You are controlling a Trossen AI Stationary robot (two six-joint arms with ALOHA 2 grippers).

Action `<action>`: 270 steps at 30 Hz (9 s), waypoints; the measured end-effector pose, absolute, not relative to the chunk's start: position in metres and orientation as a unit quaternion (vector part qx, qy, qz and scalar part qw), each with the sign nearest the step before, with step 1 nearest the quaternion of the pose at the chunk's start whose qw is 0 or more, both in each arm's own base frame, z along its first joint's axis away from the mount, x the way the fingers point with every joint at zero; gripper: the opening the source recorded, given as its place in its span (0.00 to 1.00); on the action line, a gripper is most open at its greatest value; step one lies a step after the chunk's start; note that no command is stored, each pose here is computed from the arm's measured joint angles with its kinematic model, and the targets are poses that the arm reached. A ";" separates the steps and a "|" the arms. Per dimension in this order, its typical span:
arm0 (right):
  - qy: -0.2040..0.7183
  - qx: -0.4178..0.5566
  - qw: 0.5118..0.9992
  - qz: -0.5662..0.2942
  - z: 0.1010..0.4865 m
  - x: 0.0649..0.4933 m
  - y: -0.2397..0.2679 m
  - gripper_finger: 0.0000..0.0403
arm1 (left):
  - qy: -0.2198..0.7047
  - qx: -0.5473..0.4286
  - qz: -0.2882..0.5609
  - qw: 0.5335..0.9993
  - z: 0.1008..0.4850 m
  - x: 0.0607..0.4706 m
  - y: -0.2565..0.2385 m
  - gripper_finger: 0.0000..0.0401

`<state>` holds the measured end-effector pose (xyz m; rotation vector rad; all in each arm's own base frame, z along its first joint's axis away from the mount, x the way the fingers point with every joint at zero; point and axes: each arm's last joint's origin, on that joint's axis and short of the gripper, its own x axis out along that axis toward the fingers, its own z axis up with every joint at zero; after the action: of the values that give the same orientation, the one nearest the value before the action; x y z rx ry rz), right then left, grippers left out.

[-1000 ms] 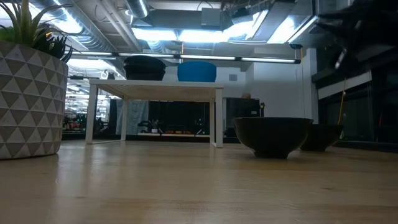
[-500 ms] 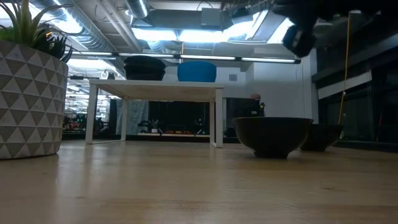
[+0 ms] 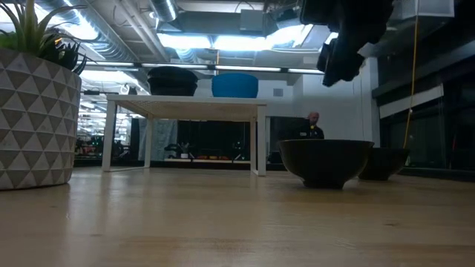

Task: Pick & Place Mini bowls
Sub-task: Stack the white patterned bowl on the white patterned bowl on the shelf

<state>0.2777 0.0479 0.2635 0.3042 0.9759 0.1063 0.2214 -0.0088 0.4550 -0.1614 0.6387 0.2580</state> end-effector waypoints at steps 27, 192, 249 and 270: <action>0.615 -0.077 0.780 0.085 0.180 0.300 0.085 0.39 | 0.311 -0.085 0.129 0.938 0.455 0.221 -0.009 0.21; 0.346 0.315 0.865 0.182 0.315 0.276 -0.020 0.70 | 0.497 -0.071 -0.104 0.858 0.403 0.264 0.010 0.01; 0.446 0.212 0.863 -0.104 0.292 0.260 -0.025 0.70 | 0.473 0.046 0.309 0.824 0.461 0.231 0.065 0.01; 0.435 0.223 0.866 -0.108 0.293 0.261 -0.026 0.70 | 0.573 -0.015 0.233 0.786 0.419 0.267 0.108 0.01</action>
<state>0.2612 -0.0256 0.2934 0.4662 0.9113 -0.2258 0.2667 0.1083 0.4195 -0.0331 1.2351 0.5029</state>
